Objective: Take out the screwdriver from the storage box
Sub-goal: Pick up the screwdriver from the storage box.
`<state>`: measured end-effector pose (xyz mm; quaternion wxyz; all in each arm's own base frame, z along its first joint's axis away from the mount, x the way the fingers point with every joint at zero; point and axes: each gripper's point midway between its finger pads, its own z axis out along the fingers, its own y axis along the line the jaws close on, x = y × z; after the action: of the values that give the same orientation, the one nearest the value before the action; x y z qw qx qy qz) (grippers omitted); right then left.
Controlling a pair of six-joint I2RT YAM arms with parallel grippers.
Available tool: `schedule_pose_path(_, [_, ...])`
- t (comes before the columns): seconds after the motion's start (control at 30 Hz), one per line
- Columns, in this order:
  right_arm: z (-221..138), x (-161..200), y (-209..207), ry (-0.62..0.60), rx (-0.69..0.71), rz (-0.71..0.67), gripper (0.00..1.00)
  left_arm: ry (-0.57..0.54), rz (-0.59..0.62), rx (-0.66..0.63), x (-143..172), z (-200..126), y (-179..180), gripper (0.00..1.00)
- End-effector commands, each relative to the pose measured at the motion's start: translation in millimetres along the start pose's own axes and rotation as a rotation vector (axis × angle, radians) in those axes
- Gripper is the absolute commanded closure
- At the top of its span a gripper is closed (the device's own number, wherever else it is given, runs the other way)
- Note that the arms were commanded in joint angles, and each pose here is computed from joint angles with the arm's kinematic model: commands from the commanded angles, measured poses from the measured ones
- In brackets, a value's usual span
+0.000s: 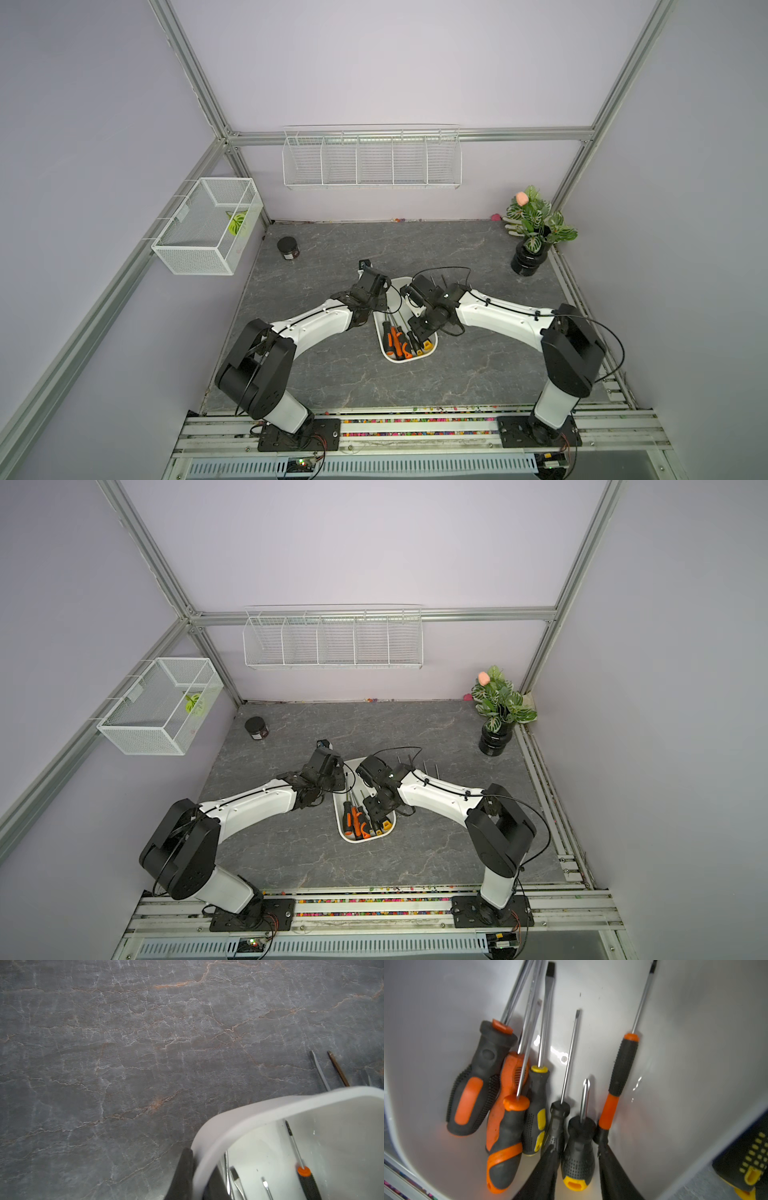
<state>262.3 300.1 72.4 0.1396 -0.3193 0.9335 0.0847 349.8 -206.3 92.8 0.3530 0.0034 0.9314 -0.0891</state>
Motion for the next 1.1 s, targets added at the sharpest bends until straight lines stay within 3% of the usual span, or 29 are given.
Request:
schedule_pose_path(0.0, [3.2, -16.4, -10.5, -0.025, 0.018, 0.006, 0.63, -0.051, -0.029, 0.034, -10.6, -7.9, -6.2, 1.00])
schedule_pose_path(0.47, [30.1, -34.1, -39.8, 0.010, 0.046, 0.037, 0.64, -0.054, -0.027, 0.041, -11.3, -8.7, -7.2, 1.00])
schedule_pose_path(1.07, [51.2, -18.1, -71.7, 0.111, 0.169, 0.021, 0.64, -0.051, -0.028, 0.042, -10.8, -6.9, -7.9, 1.00])
